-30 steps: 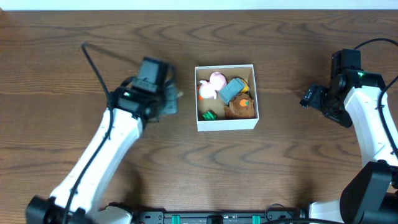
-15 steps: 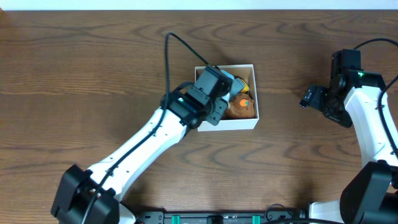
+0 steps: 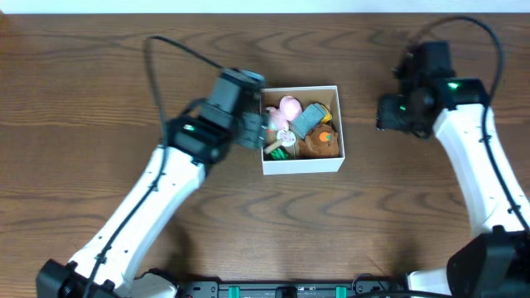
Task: Pack container
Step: 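Lift the stick toy with the left gripper and drop it into the box, then push the items down inside the box with the right gripper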
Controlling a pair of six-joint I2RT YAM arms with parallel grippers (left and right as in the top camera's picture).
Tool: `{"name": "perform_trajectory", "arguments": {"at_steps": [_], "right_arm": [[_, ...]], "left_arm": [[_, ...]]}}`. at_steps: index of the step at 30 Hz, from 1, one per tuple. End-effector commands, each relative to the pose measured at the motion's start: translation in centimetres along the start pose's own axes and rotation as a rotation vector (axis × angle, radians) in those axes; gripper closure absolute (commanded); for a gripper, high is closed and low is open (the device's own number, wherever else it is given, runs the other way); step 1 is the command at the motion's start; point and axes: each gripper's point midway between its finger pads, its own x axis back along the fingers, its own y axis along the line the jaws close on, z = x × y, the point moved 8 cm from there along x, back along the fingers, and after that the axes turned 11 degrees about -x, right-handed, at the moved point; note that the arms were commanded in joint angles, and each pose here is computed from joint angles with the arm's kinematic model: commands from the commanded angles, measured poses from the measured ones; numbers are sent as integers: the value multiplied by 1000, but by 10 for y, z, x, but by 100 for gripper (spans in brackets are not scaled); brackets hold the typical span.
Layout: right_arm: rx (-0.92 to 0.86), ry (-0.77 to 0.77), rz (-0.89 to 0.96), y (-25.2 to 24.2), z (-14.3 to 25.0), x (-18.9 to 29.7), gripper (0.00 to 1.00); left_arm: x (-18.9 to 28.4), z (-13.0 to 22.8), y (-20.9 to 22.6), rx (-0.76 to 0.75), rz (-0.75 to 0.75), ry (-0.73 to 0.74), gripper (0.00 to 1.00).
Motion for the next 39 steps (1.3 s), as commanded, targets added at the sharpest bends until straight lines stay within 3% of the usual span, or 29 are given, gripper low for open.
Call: {"name": "perform_trajectory", "arguments": {"at_steps": [1, 3, 10, 18, 30, 39], "right_arm": [[197, -56, -78, 43, -1, 14, 91], [254, -73, -107, 64, 5, 16, 99], [371, -80, -130, 105, 24, 10, 99], [381, 43, -107, 112, 32, -30, 99], [407, 447, -25, 111, 82, -132, 99], [396, 419, 15, 103, 75, -145, 96]], "left_arm": [[3, 9, 42, 229, -113, 40, 12], [4, 18, 62, 327, -151, 71, 9], [9, 38, 108, 503, -221, 115, 8], [9, 40, 111, 513, -227, 123, 8], [9, 40, 111, 512, -227, 124, 8], [9, 40, 111, 512, -227, 125, 8]]}}
